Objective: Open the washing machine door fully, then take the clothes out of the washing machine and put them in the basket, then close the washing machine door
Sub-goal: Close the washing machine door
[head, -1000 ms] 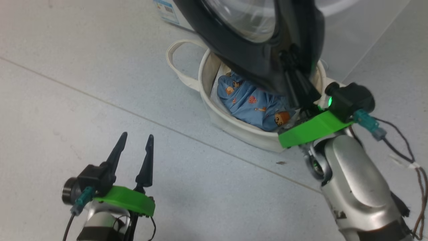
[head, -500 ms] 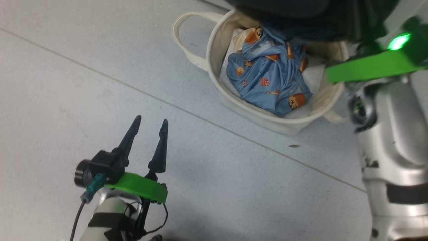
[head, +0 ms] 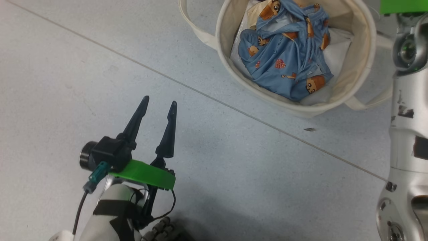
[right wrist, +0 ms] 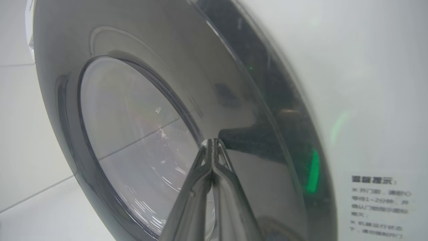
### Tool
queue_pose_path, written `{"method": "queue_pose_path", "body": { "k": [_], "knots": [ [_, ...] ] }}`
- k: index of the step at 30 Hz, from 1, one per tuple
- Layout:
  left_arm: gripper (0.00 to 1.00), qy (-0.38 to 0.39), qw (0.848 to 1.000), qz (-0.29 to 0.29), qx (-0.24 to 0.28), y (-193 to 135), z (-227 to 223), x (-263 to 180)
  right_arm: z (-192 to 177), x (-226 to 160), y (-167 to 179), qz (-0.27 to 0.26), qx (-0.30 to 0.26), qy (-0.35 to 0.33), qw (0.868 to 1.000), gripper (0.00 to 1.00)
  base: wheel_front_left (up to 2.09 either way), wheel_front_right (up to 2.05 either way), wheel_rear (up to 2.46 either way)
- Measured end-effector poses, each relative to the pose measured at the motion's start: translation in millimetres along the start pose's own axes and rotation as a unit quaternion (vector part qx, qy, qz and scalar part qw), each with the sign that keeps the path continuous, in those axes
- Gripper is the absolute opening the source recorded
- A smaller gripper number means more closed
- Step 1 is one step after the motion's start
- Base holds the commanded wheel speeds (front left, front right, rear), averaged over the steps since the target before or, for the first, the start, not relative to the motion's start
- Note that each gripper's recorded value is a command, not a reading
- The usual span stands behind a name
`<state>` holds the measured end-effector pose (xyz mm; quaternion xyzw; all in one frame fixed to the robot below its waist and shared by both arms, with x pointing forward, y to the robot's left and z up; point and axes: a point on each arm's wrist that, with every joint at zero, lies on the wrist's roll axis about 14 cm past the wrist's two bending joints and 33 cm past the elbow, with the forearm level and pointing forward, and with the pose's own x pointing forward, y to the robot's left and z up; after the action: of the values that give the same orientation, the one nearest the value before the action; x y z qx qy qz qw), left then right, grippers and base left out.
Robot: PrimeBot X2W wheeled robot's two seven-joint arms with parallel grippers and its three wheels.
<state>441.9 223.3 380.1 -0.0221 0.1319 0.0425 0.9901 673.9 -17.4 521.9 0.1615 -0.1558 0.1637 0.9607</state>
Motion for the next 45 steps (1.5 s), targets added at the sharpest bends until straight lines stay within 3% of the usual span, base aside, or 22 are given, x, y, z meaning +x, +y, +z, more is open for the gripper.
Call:
{"method": "queue_pose_path", "body": {
  "k": [11,20,32,38,45],
  "knots": [
    [1.0,0.006,1.0,0.001,0.001,0,-6,5,-6,3,-8,-0.011,0.022,-0.008,1.0,0.0,0.0,0.0,0.0],
    [1.0,-0.022,1.0,0.004,-0.004,2,16,4,15,-6,20,0.03,0.013,-0.01,0.999,0.0,0.0,0.0,0.0],
    [1.0,-0.068,0.997,0.008,-0.025,2,48,-32,53,-96,96,0.134,-0.021,0.027,0.99,0.0,0.0,0.0,0.0],
    [1.0,-0.09,0.994,-0.023,-0.066,-14,60,-50,96,-142,83,0.106,-0.038,0.015,0.994,0.0,0.0,0.0,0.0],
    [1.0,-0.151,0.985,-0.073,-0.046,-39,99,-61,127,-206,28,0.004,-0.063,0.022,0.998,0.0,0.0,0.0,0.0]
  ]
}}
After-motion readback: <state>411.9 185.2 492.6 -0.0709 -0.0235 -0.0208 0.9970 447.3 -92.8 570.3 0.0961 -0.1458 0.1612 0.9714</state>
